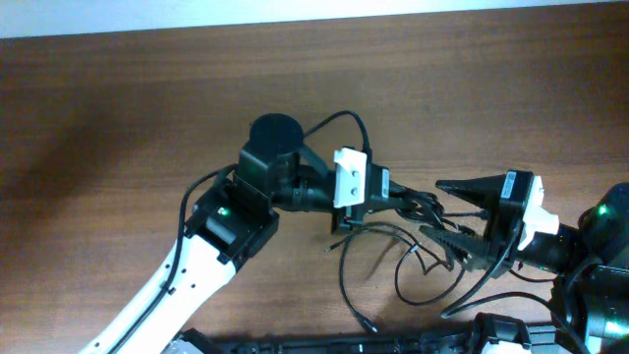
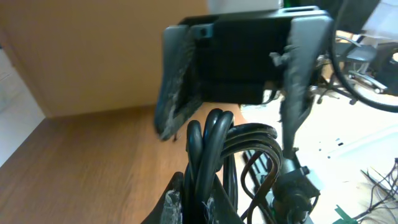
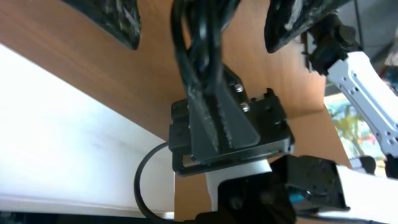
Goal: Untangle cables
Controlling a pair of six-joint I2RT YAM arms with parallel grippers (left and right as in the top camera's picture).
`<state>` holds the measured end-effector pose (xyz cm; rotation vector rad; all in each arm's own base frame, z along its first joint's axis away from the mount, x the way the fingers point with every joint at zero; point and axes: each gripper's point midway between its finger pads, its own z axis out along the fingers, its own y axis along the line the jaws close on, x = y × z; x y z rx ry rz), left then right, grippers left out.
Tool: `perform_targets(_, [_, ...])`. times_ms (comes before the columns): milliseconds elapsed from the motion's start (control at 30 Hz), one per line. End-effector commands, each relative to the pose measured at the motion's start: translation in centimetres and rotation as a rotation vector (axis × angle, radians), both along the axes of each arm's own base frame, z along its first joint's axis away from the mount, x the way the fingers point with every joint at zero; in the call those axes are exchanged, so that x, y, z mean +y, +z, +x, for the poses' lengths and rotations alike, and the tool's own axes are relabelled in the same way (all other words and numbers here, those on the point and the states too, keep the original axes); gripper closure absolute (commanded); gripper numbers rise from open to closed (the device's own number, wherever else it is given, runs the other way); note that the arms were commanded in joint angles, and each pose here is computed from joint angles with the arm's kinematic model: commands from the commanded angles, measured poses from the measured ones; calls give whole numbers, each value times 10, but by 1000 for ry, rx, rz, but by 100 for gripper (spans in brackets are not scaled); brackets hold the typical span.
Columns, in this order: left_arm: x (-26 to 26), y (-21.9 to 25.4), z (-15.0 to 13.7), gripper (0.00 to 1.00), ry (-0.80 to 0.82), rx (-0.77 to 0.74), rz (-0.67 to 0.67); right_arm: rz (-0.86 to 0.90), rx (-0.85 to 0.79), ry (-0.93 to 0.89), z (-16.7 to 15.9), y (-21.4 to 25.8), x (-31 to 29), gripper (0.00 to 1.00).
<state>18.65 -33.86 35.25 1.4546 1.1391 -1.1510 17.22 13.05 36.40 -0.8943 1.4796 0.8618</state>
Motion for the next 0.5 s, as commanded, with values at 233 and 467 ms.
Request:
perform_targets(233, [-4, 10, 1, 65, 29, -38, -12, 5, -8, 13, -3, 2, 1, 96])
perform_targets(467, [-2, 6, 38, 1, 272, 151, 22, -45, 9, -125, 18, -6, -12, 96])
